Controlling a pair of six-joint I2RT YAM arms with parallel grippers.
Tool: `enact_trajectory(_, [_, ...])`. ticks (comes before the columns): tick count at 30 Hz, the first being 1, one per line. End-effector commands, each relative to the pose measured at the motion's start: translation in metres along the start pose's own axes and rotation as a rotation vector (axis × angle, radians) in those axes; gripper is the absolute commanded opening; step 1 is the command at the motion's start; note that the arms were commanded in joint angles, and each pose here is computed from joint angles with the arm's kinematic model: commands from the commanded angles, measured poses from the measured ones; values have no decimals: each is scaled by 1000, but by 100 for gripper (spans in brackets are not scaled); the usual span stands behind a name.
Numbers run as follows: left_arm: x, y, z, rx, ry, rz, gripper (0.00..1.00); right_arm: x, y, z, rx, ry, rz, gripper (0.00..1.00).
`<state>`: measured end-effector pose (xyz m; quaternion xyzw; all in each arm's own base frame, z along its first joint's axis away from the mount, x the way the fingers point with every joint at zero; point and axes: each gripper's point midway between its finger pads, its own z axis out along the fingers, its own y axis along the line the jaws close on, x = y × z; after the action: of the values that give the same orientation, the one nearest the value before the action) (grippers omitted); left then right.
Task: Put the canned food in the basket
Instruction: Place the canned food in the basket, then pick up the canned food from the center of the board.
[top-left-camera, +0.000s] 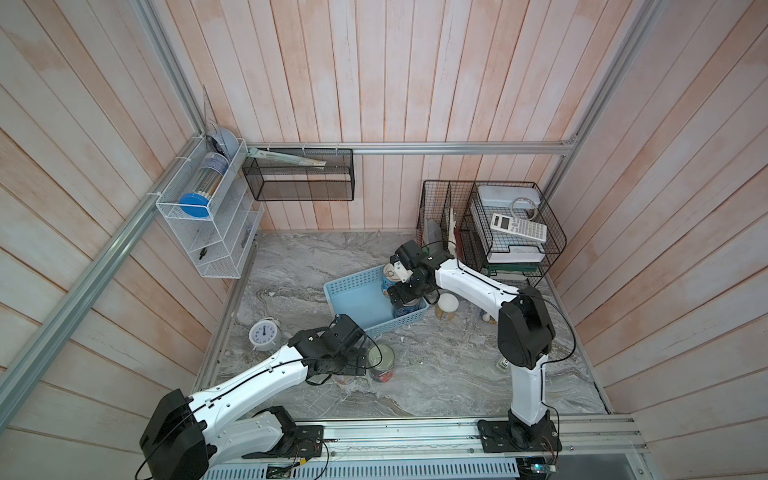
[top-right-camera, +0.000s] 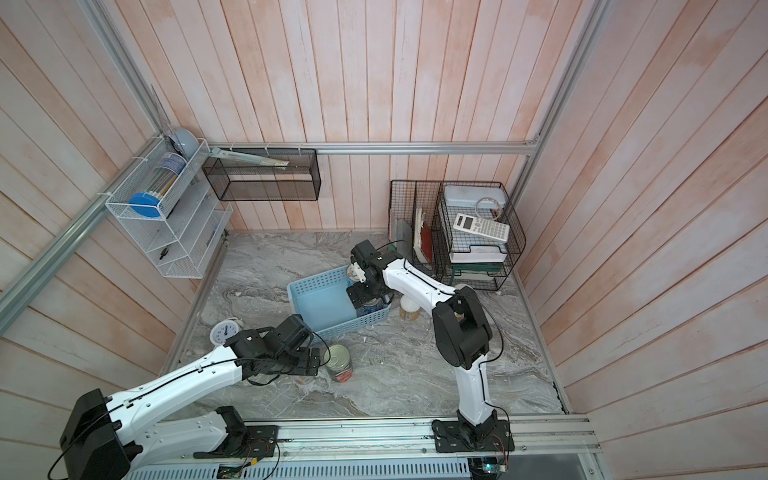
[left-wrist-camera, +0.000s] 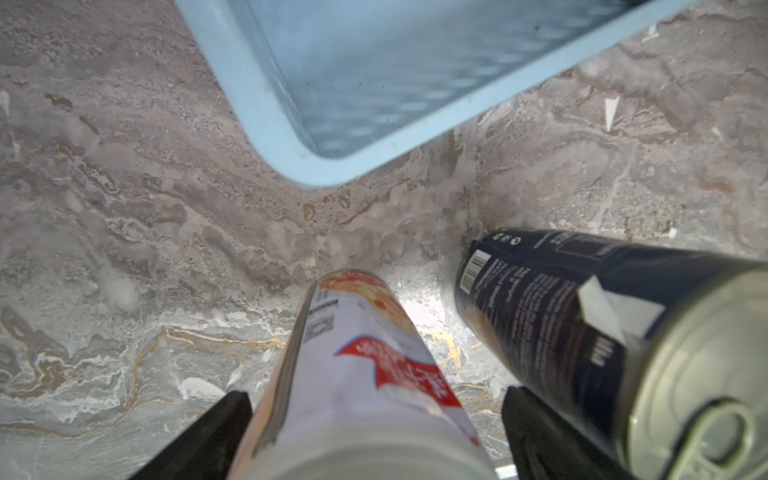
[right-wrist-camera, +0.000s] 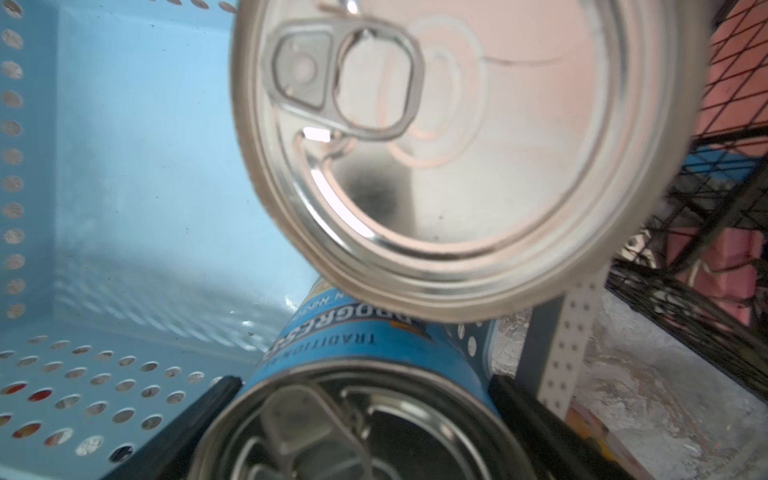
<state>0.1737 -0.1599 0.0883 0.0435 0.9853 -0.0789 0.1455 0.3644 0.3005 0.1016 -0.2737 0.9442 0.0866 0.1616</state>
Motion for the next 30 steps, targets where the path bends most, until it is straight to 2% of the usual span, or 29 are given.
enact_trajectory(1, [-6,-3,-3,4,-24,-10,97,-10,-2,-17,8,-51,15,98])
enact_trajectory(8, [-12,-6,-7,3,-33,15,63,-15,-2,-48,8,-115,22,98])
enact_trajectory(11, [-17,-9,-14,7,-43,30,55,-12,0,-62,-2,-135,24,98])
enact_trajectory(17, [-39,-25,-51,46,-90,62,52,-2,3,-83,-15,-171,40,98])
enact_trajectory(20, [-62,-37,-84,82,-165,100,52,5,6,-93,-27,-185,50,98])
enact_trajectory(24, [-112,-36,-119,48,-256,139,52,13,13,-108,-27,-219,59,98])
enact_trajectory(26, [-144,-30,-124,4,-297,145,53,19,17,-114,-33,-225,64,98])
enact_trajectory(30, [-201,-20,-115,5,-342,124,54,36,29,-121,-50,-229,69,98])
